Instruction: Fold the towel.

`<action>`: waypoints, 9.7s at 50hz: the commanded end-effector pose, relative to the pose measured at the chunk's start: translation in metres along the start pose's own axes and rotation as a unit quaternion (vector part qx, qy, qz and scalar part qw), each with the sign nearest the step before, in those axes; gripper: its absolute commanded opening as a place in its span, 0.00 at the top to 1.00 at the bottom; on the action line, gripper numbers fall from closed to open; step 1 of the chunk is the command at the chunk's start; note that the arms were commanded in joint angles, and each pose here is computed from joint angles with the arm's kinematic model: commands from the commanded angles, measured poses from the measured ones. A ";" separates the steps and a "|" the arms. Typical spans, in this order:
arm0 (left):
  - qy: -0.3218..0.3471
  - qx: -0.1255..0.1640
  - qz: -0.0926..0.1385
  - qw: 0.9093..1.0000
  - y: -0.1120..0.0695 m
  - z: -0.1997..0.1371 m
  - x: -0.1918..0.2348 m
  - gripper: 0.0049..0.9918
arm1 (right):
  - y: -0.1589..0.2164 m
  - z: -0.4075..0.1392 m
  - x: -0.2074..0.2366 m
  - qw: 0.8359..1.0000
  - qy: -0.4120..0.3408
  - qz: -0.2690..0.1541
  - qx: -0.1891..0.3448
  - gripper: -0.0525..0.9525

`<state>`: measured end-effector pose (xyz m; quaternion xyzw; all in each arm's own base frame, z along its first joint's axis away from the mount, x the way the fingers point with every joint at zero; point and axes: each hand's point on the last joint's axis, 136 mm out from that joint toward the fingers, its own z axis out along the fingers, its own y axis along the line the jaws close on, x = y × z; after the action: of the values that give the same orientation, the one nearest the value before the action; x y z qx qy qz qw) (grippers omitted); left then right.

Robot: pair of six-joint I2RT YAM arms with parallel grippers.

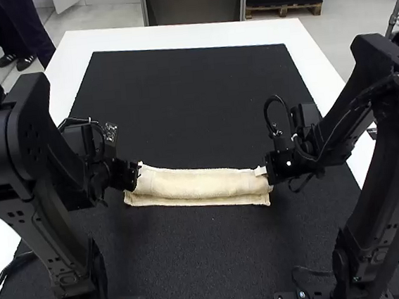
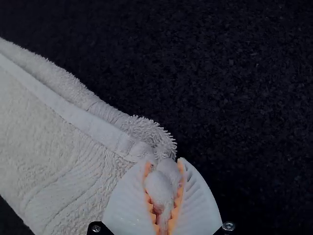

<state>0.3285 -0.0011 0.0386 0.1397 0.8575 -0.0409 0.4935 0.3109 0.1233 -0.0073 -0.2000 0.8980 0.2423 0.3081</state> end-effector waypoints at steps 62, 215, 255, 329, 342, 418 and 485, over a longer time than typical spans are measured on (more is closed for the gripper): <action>-0.011 -0.003 -0.002 1.000 0.005 0.001 -0.008 0.03 | 0.003 0.004 -0.017 1.000 -0.016 0.005 -0.019 0.44; -0.027 -0.056 -0.042 0.997 0.036 -0.005 -0.009 0.03 | 0.100 -0.022 -0.065 0.991 -0.027 -0.023 -0.126 0.97; -0.028 -0.053 -0.066 0.996 0.034 -0.007 -0.004 0.03 | 0.174 0.012 -0.082 0.978 -0.020 -0.057 -0.201 0.97; -0.045 -0.053 -0.074 0.995 0.036 -0.009 -0.011 0.02 | 0.243 0.058 -0.093 0.961 -0.004 -0.094 -0.260 0.97; -0.045 -0.068 -0.080 0.994 0.046 -0.012 -0.009 0.03 | 0.248 0.064 -0.097 0.960 -0.004 -0.097 -0.264 0.97; -0.066 -0.081 -0.083 0.991 0.058 -0.026 -0.016 0.03 | 0.285 0.099 -0.104 0.950 0.006 -0.113 -0.290 0.97; -0.073 -0.077 -0.079 0.991 0.058 -0.026 -0.021 0.03 | 0.321 0.087 -0.100 0.938 0.006 -0.133 -0.319 0.30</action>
<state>0.3296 0.0545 0.0615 0.0241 0.8391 -0.0230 0.5430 0.2752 0.4331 0.0734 -0.3853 0.7663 0.4519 0.2450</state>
